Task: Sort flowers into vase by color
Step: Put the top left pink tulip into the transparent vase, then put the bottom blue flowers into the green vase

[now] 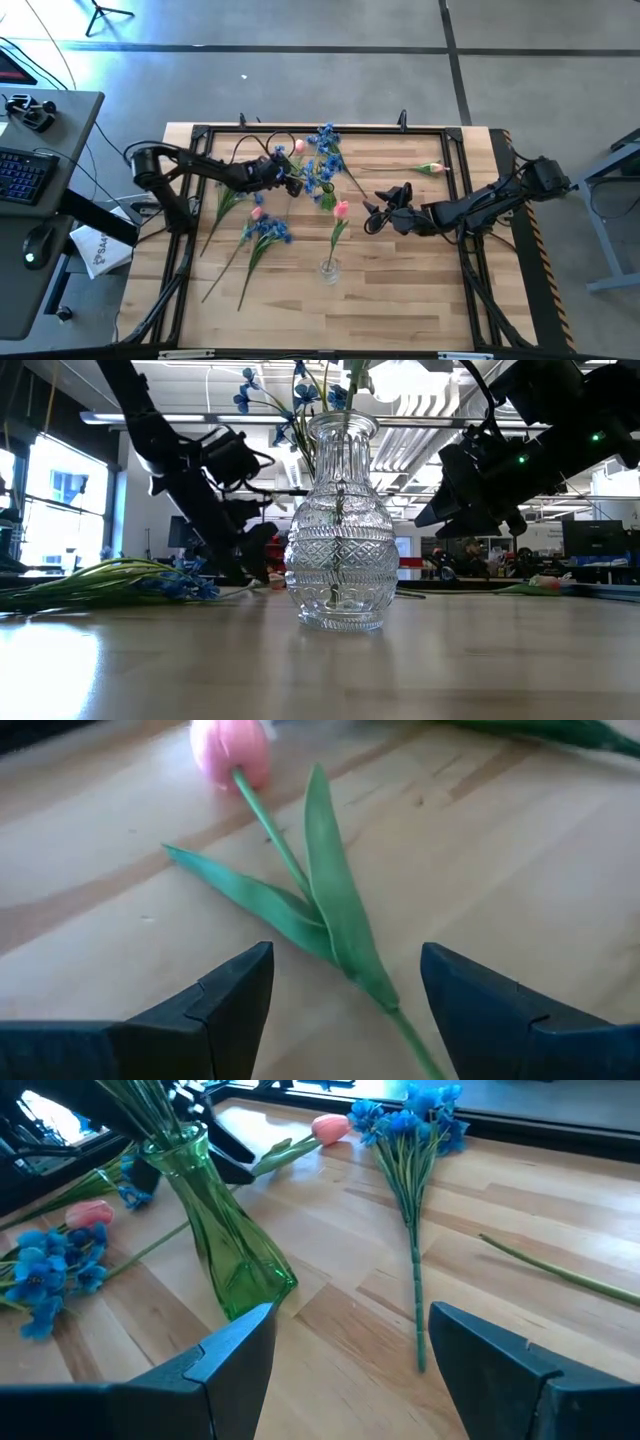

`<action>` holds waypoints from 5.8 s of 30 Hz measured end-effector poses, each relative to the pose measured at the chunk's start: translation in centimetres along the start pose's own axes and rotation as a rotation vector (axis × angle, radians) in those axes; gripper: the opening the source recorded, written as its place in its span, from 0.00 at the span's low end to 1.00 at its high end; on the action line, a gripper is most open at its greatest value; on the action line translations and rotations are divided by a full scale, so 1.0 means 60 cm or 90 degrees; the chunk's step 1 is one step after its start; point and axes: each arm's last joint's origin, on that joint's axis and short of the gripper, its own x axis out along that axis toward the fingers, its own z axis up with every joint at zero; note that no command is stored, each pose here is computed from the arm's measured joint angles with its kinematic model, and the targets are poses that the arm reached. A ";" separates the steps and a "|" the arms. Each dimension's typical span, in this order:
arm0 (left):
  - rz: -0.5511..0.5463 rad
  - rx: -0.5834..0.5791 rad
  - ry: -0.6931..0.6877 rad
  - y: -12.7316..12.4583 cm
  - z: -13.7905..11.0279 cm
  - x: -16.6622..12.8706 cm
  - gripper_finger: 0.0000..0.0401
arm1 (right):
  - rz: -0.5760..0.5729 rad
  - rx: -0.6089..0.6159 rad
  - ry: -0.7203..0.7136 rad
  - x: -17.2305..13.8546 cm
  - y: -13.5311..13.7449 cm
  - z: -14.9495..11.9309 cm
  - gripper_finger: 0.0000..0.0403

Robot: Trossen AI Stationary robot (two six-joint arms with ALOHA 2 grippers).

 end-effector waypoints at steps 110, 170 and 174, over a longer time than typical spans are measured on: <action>-0.274 0.332 -0.518 -0.212 -0.233 -0.517 0.28 | 0.205 -0.265 -0.154 -0.313 0.424 0.197 0.01; -0.224 0.169 -0.493 -0.188 -0.245 -0.538 0.28 | 0.031 -0.180 0.313 -0.233 0.244 -0.056 0.39; -0.279 0.152 -0.482 -0.185 -0.234 -0.545 0.28 | 0.039 -0.098 0.281 -0.192 0.219 -0.097 0.39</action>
